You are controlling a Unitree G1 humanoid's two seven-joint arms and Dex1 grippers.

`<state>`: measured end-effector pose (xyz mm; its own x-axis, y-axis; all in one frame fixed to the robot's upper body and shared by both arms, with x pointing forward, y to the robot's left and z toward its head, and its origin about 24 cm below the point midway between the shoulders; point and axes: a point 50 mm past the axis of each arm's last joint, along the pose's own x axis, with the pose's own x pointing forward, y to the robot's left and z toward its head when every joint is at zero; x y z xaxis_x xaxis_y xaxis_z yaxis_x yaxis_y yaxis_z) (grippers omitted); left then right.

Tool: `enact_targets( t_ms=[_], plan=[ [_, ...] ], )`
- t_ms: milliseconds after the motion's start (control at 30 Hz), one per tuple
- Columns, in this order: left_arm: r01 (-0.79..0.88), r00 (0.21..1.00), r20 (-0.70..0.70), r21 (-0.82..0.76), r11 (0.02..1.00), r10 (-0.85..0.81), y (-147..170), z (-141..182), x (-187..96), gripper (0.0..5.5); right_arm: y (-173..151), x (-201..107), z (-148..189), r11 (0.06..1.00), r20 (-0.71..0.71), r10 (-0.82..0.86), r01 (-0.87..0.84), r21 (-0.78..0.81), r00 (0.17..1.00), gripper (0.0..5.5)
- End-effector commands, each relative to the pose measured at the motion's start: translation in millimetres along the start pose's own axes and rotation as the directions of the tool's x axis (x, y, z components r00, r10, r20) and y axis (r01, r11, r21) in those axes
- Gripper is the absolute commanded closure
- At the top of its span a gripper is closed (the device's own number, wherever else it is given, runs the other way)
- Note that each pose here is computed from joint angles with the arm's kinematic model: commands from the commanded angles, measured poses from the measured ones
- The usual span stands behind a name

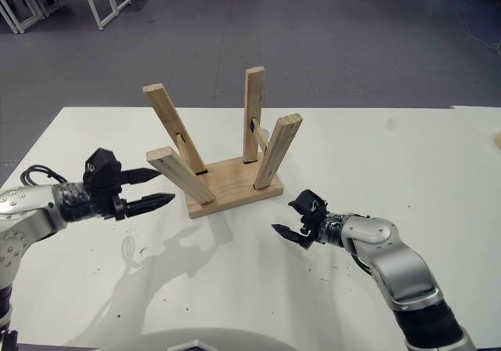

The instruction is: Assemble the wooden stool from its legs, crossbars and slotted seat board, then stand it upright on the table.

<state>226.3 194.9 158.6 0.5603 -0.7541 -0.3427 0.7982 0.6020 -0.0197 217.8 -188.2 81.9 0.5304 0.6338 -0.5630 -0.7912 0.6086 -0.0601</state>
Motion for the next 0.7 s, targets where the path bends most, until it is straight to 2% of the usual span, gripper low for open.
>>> enact_targets(
  t_ms=[33,200,333,533,633,700],
  plan=[
    [-0.023,0.999,0.039,0.025,0.999,0.022,5,10,4,2.03,-10,-11,-2,0.999,0.012,0.011,-0.010,-0.040,1.000,1.73],
    [0.060,0.990,0.125,0.026,0.998,-0.063,-1,26,7,2.03,-66,-42,6,0.997,0.064,-0.075,0.077,-0.018,0.995,1.73],
    [0.034,0.976,0.212,0.049,0.998,-0.044,5,38,18,2.03,-93,-50,44,0.998,0.189,-0.059,0.064,-0.020,0.980,1.73],
    [0.074,0.981,0.176,0.049,0.996,-0.081,4,30,25,3.06,-101,-46,115,0.991,0.385,0.134,-0.116,-0.068,0.913,1.73],
    [0.101,0.979,0.170,0.056,0.993,-0.109,4,30,27,3.66,-104,-41,127,0.982,0.418,0.189,-0.180,-0.060,0.889,1.73],
    [0.133,0.977,0.161,0.073,0.988,-0.143,6,31,27,3.66,-104,-36,125,0.974,0.410,0.221,-0.224,-0.043,0.885,1.73]
  ],
)
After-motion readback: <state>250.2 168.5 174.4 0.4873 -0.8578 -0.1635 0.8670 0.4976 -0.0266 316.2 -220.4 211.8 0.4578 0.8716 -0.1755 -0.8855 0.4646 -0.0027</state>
